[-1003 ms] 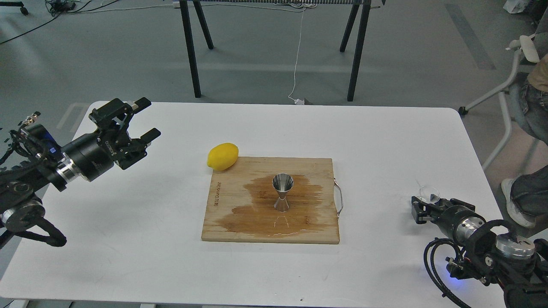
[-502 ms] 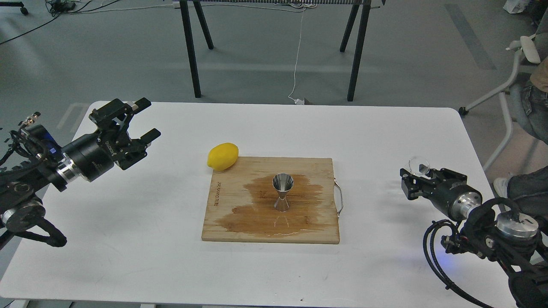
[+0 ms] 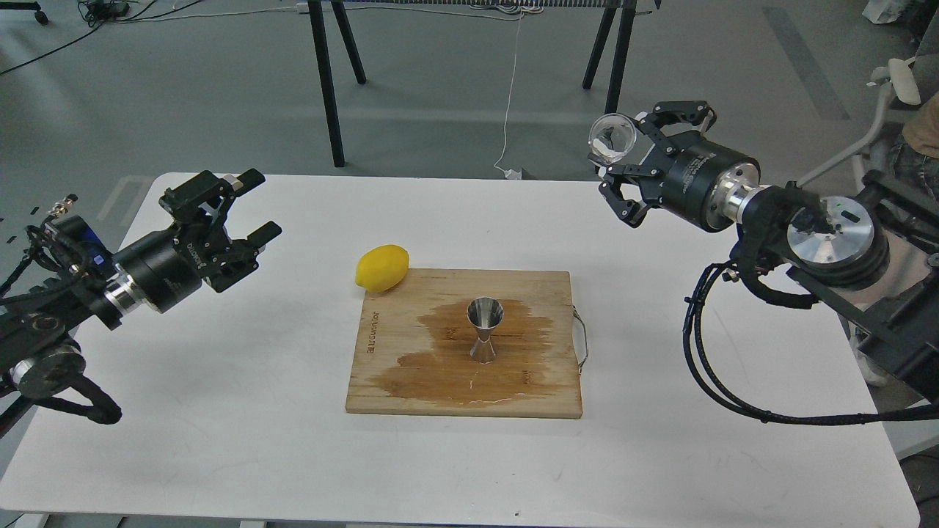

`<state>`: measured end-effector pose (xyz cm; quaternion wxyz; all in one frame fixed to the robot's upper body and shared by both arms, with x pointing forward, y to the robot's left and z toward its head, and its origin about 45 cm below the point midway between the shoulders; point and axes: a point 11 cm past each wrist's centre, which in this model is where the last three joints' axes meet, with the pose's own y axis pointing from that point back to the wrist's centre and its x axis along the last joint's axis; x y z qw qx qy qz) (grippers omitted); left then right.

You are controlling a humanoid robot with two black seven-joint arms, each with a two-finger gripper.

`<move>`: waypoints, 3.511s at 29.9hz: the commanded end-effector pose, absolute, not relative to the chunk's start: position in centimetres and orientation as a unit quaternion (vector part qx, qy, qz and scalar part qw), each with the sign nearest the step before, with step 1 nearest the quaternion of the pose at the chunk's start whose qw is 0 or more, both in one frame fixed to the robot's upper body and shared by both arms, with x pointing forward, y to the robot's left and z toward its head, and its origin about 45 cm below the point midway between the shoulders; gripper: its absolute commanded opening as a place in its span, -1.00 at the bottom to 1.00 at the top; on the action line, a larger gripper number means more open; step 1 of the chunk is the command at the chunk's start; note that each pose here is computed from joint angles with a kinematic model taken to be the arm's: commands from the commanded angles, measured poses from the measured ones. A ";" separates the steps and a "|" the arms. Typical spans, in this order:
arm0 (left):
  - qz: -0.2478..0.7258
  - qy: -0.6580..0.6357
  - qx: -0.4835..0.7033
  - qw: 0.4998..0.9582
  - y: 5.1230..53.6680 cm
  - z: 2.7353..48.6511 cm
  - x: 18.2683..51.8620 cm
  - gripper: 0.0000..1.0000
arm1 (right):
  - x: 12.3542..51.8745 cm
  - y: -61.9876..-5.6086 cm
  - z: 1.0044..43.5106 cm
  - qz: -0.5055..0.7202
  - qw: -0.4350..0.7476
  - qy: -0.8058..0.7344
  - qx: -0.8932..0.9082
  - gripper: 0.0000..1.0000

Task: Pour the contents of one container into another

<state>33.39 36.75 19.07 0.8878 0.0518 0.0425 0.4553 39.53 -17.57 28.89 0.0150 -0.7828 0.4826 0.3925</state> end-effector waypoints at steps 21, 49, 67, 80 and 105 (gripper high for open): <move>0.462 0.049 0.055 0.884 37.1 18.4 33.2 0.86 | 31.7 -11.3 21.3 0.055 -0.248 0.379 -0.890 -0.54; 0.461 0.057 0.053 0.884 36.8 17.8 32.9 0.88 | 32.6 -8.7 20.5 -0.099 -0.244 0.369 -0.891 -0.54; 0.462 0.060 0.054 0.883 36.8 17.6 32.8 0.88 | 32.6 -8.5 19.5 -0.144 -0.256 0.350 -0.889 -0.53; 0.466 0.060 0.057 0.881 37.1 17.4 32.8 0.88 | 32.2 -8.5 19.4 -0.208 -0.263 0.314 -0.888 -0.53; 0.465 0.062 0.058 0.881 37.0 17.3 32.7 0.88 | 38.2 -27.9 20.3 0.548 0.216 0.625 -0.513 -0.53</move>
